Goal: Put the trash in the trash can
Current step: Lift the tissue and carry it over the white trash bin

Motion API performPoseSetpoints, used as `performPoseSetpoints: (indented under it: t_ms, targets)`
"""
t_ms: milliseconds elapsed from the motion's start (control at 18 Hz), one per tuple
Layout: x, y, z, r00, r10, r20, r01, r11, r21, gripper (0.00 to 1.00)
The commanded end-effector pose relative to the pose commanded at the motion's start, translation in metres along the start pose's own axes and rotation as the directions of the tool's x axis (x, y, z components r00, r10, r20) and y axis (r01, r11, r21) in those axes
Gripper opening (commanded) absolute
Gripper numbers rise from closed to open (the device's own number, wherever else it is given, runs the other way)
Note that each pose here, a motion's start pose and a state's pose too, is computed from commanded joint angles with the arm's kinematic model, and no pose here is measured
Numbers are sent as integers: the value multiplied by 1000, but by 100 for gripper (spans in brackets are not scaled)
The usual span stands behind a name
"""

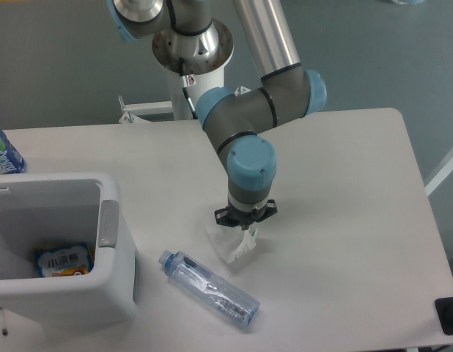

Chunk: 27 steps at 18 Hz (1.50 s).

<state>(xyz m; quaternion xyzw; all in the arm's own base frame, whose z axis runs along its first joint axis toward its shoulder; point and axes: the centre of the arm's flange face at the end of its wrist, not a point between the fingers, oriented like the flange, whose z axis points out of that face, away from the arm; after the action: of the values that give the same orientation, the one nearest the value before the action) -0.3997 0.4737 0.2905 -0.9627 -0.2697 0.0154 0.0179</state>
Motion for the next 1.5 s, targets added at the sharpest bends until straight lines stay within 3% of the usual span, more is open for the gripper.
performPoseSetpoints:
  t_ms: [167, 444, 667, 889, 1222, 1500]
  targets:
    - [-19, -12, -52, 999, -1, -36, 6, 992, 125, 0]
    - [-26, -28, -132, 991, -36, -129, 75, 948, 310, 0]
    - [-1, -29, -190, 953, -74, -293, 195, 892, 408, 0]
    - [61, -14, -246, 921, -61, -386, 245, 859, 449, 0]
    - [171, 3, -270, 912, 76, -404, 134, 874, 468, 0]
    - [246, 16, -277, 893, 207, -399, 26, 863, 505, 0]
